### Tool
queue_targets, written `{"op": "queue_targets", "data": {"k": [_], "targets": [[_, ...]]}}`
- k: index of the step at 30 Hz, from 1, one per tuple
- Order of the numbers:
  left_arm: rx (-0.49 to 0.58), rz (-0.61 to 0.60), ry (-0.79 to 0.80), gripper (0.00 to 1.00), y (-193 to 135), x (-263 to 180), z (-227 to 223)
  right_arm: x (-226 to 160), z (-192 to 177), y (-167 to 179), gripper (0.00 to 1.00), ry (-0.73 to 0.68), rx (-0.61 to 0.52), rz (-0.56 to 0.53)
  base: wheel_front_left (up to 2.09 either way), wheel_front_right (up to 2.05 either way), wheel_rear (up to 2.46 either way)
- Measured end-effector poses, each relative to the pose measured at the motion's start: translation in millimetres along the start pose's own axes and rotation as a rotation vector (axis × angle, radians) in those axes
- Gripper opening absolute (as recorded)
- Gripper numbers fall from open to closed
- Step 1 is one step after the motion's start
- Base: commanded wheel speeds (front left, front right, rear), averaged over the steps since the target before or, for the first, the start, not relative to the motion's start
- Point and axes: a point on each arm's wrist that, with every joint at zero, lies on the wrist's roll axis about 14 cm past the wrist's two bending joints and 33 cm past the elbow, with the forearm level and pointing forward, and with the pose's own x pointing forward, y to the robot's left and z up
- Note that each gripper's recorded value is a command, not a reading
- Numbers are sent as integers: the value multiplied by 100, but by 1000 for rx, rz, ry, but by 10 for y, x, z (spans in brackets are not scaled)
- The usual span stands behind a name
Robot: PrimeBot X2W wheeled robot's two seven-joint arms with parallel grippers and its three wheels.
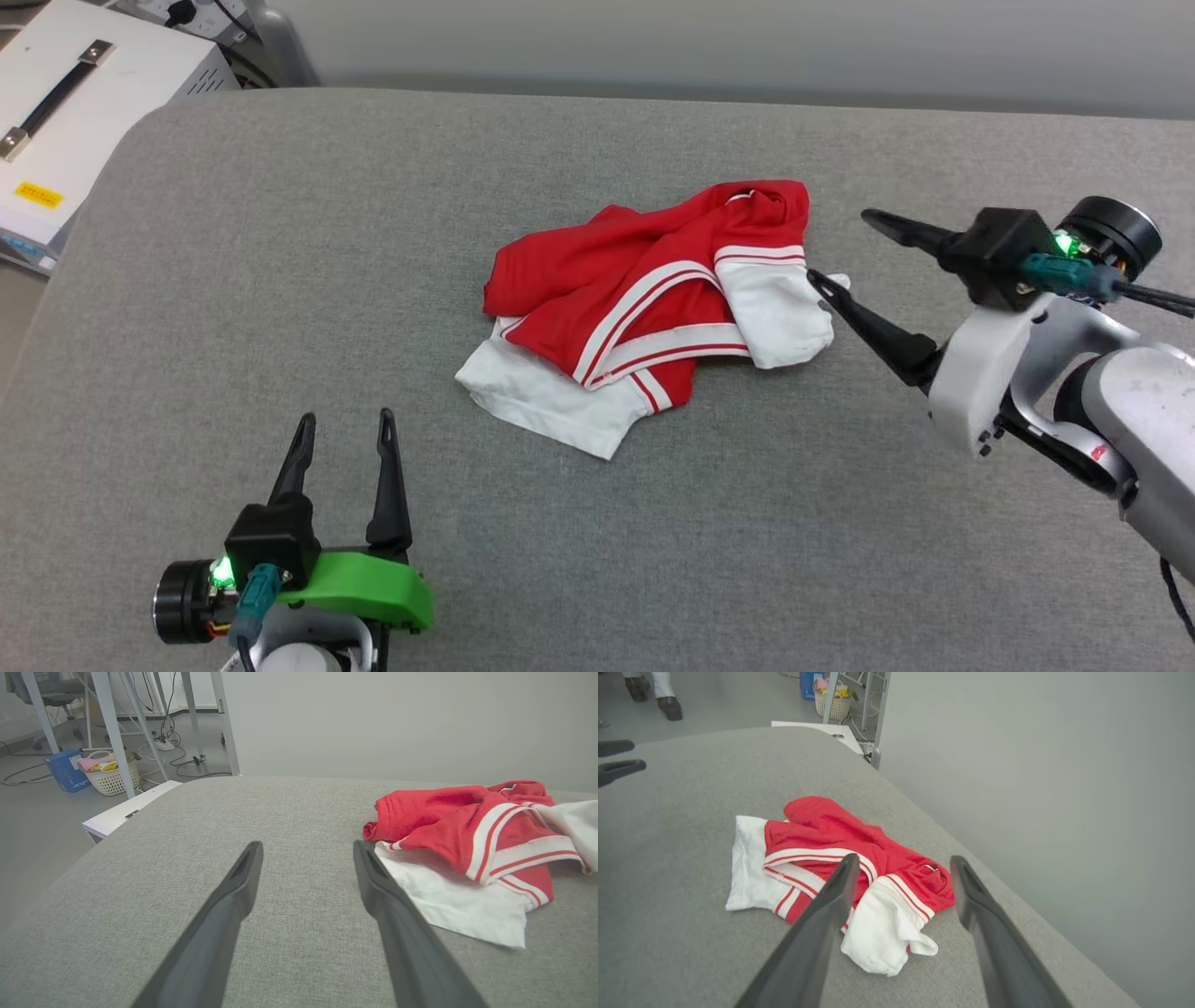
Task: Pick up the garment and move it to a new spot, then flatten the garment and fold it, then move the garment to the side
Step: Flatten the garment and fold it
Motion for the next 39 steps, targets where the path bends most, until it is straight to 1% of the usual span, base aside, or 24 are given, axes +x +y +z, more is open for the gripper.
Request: {"op": "queue_targets", "data": {"k": [5,8,10,14,18,22,23,24,30,33,34,37,39], "targets": [[-2,-1,-3,100,-1,102,-2,43,-509,127,100,313,-23,129,0,0,0],[-1,1,0,100,-1,156,-20,50,-791,194,100,466,-32,191,0,0,0],[0,4,5,100,8,188,-40,66,-953,224,100,543,-29,222,0,0,0],[-13,13,20,100,26,242,-98,198,-1157,226,100,603,-46,258,0,0,0],[-21,32,42,100,68,274,-179,315,-1427,231,100,657,-24,274,0,0,0],[-20,61,69,100,146,265,-267,359,-1674,234,100,719,-27,285,0,0,0],[-19,66,75,100,161,258,-285,365,-1700,257,97,726,-23,292,0,0,0],[-15,76,81,100,185,252,-301,380,-1710,285,0,725,-18,301,0,0,0],[-11,89,82,100,224,243,-304,404,-1572,400,0,643,8,324,0,0,0],[-10,86,63,100,218,238,-237,386,-1375,380,0,549,49,306,0,0,0],[-12,84,58,100,213,231,-219,377,-1300,355,0,518,61,295,0,0,0],[-19,73,50,100,169,174,-185,271,-1008,189,0,401,155,222,0,0,0],[-18,59,47,100,128,146,-170,110,-922,29,0,364,167,163,0,0,0]]}}
